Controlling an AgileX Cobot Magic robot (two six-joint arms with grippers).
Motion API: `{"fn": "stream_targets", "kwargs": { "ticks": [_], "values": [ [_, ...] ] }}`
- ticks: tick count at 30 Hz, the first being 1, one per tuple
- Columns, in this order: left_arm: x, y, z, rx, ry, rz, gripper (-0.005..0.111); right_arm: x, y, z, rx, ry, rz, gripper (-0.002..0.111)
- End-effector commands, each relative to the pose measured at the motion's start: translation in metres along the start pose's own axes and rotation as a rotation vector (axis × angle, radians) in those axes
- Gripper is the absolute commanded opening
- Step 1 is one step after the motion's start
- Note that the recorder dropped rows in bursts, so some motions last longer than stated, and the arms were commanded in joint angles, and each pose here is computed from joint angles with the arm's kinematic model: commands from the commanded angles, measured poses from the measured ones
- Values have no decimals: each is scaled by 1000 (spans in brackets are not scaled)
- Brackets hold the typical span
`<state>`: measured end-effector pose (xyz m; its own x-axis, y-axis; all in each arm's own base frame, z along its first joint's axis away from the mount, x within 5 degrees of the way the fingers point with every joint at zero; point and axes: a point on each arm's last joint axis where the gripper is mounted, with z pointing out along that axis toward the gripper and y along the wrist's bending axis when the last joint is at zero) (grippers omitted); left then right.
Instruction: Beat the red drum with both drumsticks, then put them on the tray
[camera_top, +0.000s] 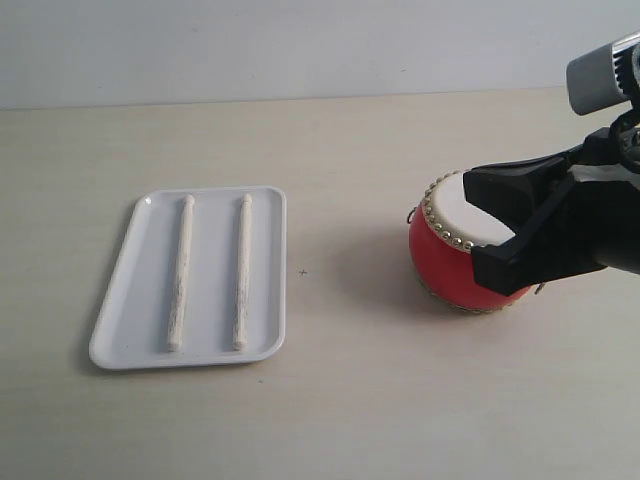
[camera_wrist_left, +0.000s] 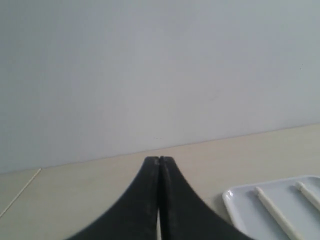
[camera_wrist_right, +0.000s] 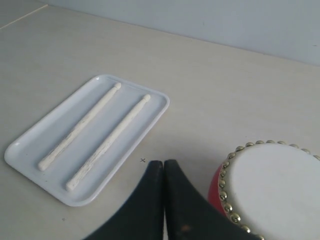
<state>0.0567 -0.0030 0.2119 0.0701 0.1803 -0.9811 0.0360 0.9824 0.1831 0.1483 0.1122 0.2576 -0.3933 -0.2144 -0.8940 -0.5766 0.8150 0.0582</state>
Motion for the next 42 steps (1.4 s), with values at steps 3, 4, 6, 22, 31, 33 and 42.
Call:
{"fn": "stream_targets", "kwargs": {
  "ticks": [3,4,6,22,31,33,42],
  "values": [
    [1,0,0,-1,-2,-135,0,-1,0,-1,-2,-14,-8,0],
    [1,0,0,0,-2,-153,0,-1,0,-1,-2,-14,-8,0],
    [1,0,0,0,-2,-183,0,-1,0,-1,-2,-14,-8,0],
    [10,-2,-1,10,101,-204,0,-1,0,-1,-2,-14,-8,0],
    [10,-2,-1,7,103,-182,0,-1,0,-1,-2,-14,-8,0],
    [10,-2,-1,7,103,-182,0,-1,0,-1,-2,-14,-8,0],
    [10,-2,-1,7,103,-182,0,-1,0,-1,-2,-14,-8,0]
  ]
}}
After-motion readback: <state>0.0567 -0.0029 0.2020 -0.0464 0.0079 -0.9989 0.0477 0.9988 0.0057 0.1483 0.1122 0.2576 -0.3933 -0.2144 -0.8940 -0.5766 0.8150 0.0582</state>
